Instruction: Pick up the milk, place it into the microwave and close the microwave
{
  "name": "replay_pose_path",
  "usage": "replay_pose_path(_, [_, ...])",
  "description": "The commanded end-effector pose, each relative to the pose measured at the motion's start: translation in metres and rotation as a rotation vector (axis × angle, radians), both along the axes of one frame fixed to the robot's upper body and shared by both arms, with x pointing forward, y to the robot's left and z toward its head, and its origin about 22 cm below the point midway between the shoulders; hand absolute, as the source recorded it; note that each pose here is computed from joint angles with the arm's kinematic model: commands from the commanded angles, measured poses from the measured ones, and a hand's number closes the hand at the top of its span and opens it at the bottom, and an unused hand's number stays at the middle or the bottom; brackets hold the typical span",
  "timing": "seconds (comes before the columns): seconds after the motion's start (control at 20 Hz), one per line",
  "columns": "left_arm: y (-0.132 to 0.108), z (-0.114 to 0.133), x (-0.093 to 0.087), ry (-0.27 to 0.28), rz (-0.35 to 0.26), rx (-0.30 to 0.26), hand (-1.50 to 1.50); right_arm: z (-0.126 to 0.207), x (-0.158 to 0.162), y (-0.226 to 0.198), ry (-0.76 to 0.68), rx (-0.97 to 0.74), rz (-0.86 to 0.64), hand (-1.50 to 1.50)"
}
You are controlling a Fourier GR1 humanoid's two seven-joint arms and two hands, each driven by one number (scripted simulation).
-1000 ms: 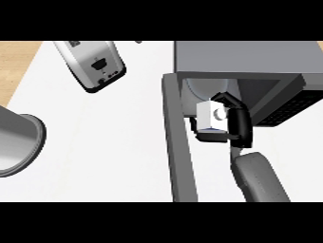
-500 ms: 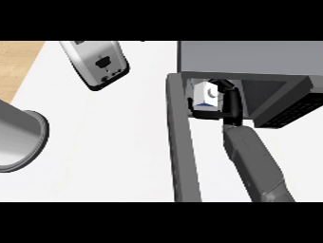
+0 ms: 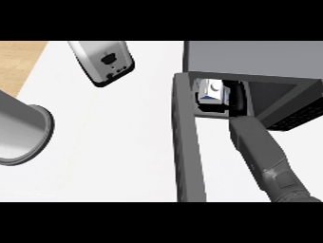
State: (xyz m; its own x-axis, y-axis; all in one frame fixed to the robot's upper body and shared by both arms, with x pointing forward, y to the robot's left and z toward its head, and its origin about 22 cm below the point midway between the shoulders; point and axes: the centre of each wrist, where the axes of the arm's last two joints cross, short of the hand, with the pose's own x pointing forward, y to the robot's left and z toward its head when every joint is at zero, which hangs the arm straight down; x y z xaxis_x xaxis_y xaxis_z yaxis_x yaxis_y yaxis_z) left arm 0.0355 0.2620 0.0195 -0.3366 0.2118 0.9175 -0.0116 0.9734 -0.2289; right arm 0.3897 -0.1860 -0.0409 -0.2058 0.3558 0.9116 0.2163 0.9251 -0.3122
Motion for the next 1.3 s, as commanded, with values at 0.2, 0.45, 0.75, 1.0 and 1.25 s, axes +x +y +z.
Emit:
replay_pose_path(0.2, [0.005, -0.003, -0.001, -0.003, -0.021, -0.005, -1.5, 0.013, 0.014, -0.021, -0.035, -0.134, -0.058, 1.5])
replay_pose_path(0.45, [0.014, -0.007, 0.009, -0.018, -0.023, 0.002, -1.5, 0.031, 0.025, -0.031, -0.115, -0.27, -0.079, 1.5])
replay_pose_path(0.75, [0.012, -0.006, 0.01, -0.02, -0.043, 0.006, -1.5, 0.041, 0.031, -0.026, -0.188, -0.137, -0.136, 1.5])
replay_pose_path(1.0, [0.006, -0.013, 0.012, 0.008, -0.037, -0.012, -1.5, 0.055, 0.04, -0.023, -0.262, -0.235, -0.189, 1.5])
replay_pose_path(1.25, [0.01, -0.014, 0.014, 0.013, -0.054, 0.005, -1.5, 0.056, 0.04, -0.027, -0.271, -0.321, -0.331, 1.5])
